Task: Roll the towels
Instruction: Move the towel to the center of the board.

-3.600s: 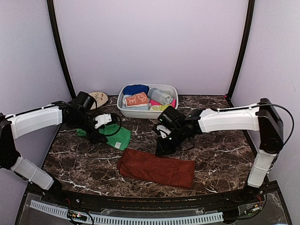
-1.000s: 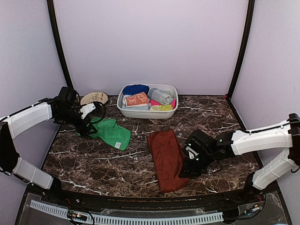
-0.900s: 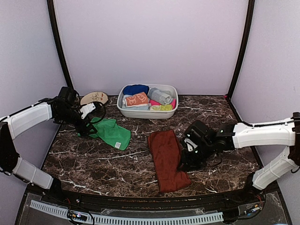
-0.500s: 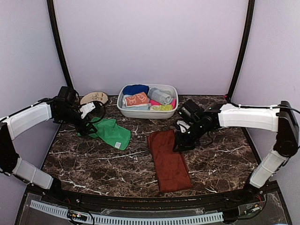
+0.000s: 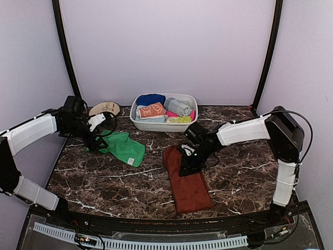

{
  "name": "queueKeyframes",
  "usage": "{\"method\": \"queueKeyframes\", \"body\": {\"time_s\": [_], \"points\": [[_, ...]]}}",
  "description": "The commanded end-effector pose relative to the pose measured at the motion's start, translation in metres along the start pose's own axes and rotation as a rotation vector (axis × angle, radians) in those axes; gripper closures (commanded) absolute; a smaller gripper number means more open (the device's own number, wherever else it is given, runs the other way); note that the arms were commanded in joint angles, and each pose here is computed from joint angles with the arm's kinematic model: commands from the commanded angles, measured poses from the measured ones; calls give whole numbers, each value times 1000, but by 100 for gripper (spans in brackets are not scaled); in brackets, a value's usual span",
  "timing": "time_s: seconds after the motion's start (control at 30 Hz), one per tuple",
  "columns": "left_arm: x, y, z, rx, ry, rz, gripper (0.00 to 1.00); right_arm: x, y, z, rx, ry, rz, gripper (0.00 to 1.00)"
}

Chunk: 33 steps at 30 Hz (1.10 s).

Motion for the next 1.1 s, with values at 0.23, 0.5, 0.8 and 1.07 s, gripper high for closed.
{"method": "queueKeyframes", "body": {"time_s": [0.23, 0.5, 0.8, 1.07], "points": [[13, 4, 3, -6, 45, -14, 10, -40, 68, 13, -47, 145, -176, 82], [7, 7, -6, -23, -74, -12, 10, -37, 93, 11, -12, 183, -280, 82], [-26, 25, -44, -152, -182, 34, 11, -13, 85, -12, -371, 18, -453, 83], [-39, 39, -76, -248, -263, 54, 11, -9, 92, 19, -352, 91, -514, 82]]}}
Point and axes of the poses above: each gripper's point midway between its finger pads, its own x axis back along the fingers, its own z axis along the line the jaws close on, y = z × x, the point moved 7 cm from there along x, back along the fingers, and after that the axes turned 6 degrees about x, right-handed, at the moved point
